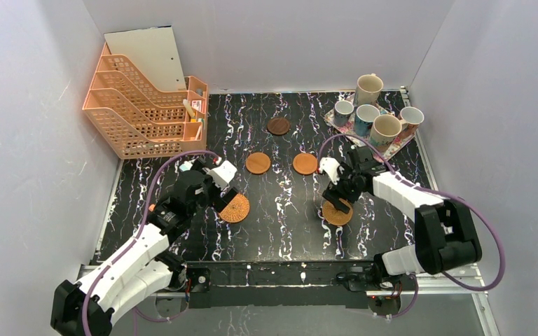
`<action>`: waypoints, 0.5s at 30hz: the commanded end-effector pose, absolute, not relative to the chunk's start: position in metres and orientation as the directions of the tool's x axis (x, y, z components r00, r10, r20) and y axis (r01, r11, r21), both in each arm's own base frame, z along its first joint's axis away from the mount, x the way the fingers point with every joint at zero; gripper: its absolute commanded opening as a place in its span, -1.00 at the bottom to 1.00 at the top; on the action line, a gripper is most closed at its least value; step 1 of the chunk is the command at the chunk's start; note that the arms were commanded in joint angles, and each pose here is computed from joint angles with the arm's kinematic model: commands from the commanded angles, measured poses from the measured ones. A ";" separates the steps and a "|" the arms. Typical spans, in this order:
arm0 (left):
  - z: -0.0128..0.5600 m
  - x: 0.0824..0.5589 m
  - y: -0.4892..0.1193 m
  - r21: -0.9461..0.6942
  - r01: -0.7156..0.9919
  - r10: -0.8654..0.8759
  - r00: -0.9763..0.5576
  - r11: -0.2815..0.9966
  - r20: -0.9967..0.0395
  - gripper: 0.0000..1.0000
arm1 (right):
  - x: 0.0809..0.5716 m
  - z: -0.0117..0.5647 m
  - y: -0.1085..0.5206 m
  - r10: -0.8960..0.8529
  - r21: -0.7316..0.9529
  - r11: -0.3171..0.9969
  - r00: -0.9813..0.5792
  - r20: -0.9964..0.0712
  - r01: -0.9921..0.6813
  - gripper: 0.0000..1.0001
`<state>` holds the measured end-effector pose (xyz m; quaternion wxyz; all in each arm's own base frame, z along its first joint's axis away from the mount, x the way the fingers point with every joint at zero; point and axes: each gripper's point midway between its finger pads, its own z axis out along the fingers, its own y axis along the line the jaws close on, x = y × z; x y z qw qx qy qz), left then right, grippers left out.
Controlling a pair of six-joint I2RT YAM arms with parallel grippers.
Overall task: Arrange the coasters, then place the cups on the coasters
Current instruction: Move the coaster to the center of the board.
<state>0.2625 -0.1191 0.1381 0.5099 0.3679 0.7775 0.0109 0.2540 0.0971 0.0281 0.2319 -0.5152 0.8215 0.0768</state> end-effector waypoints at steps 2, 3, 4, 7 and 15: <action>0.134 0.257 -0.117 0.388 0.565 0.583 -0.214 0.729 -0.783 0.96 | 0.257 0.000 0.097 -0.772 -0.063 0.550 -0.479 -0.417 -0.833 0.96; 0.133 0.257 -0.117 0.388 0.565 0.583 -0.214 0.728 -0.784 0.96 | 0.256 -0.001 0.098 -0.769 -0.056 0.551 -0.481 -0.421 -0.833 0.96; 0.133 0.258 -0.117 0.388 0.565 0.583 -0.214 0.728 -0.784 0.96 | 0.253 -0.001 0.100 -0.769 -0.047 0.547 -0.479 -0.425 -0.836 0.96; 0.134 0.258 -0.118 0.387 0.567 0.583 -0.212 0.727 -0.784 0.96 | 0.247 0.008 0.108 -0.763 -0.038 0.525 -0.451 -0.462 -0.850 0.96; 0.136 0.258 -0.117 0.391 0.559 0.580 -0.207 0.731 -0.788 0.96 | 0.244 0.023 0.117 -0.751 -0.052 0.502 -0.405 -0.521 -0.863 0.96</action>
